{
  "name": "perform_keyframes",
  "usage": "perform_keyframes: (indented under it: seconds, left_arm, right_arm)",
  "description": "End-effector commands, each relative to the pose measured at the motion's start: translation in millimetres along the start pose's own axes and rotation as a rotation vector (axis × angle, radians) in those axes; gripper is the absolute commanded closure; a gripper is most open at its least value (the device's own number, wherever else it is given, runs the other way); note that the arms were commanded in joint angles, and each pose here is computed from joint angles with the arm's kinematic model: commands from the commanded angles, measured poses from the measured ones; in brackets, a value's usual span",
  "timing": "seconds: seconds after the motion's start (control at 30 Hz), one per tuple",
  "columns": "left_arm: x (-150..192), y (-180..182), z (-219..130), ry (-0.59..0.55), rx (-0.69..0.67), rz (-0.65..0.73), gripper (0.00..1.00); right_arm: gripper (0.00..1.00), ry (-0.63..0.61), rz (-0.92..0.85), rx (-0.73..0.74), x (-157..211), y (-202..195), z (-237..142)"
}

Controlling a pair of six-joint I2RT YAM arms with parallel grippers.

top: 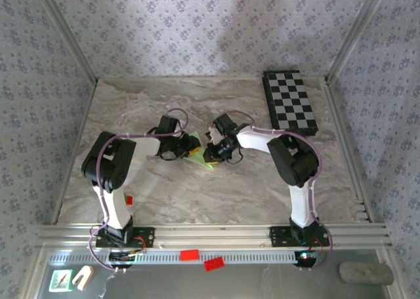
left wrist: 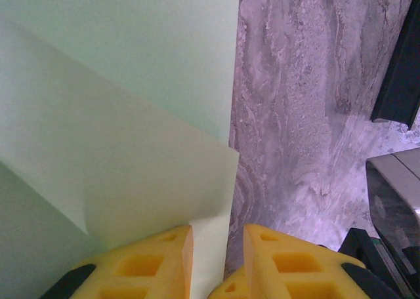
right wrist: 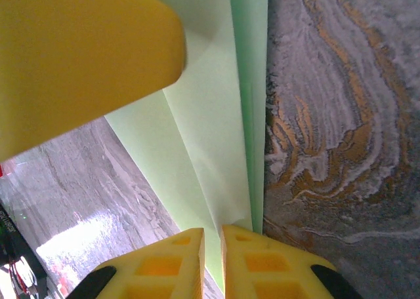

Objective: Fold a paper plane with a square sheet of paper (pick it up from the middle)
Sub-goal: Fourth fold the wing at the center of the table.

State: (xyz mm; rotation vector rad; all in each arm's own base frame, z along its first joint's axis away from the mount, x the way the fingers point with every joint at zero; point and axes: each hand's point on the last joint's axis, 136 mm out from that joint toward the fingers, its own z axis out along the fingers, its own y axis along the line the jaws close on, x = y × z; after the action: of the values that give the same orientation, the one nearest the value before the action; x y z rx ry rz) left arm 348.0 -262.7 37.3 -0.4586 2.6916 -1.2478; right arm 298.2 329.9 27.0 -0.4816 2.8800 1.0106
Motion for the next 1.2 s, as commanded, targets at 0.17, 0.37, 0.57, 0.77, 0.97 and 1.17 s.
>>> perform_keyframes:
  seconds: [0.17,0.37,0.57,0.77,0.97,1.17]
  left_arm:
    - [-0.7,-1.5,4.8,0.016,-0.003,-0.003,0.73]
    - [-2.4,-4.0,4.9,0.015,-0.002,0.005,0.73]
    - [-10.0,-2.6,1.6,0.0,-0.024,0.022,0.74]
    - [-19.8,0.1,0.3,-0.011,-0.037,0.029,0.75]
    - [-27.2,0.1,-0.3,-0.017,-0.03,0.031,0.75]
    - [-29.6,2.3,0.7,-0.019,-0.034,0.029,0.75]
  right_arm:
    - [0.85,0.048,0.034,0.046,9.6,-10.9,4.8]
    - [0.85,0.078,0.044,0.088,17.9,-21.7,7.7]
    - [0.85,0.092,0.053,0.118,23.1,-28.7,7.2]
    - [0.85,0.095,0.057,0.128,24.1,-31.4,6.6]
    - [0.85,0.101,0.061,0.133,25.7,-33.1,7.1]
    - [0.85,0.104,0.061,0.137,25.1,-33.7,6.7]
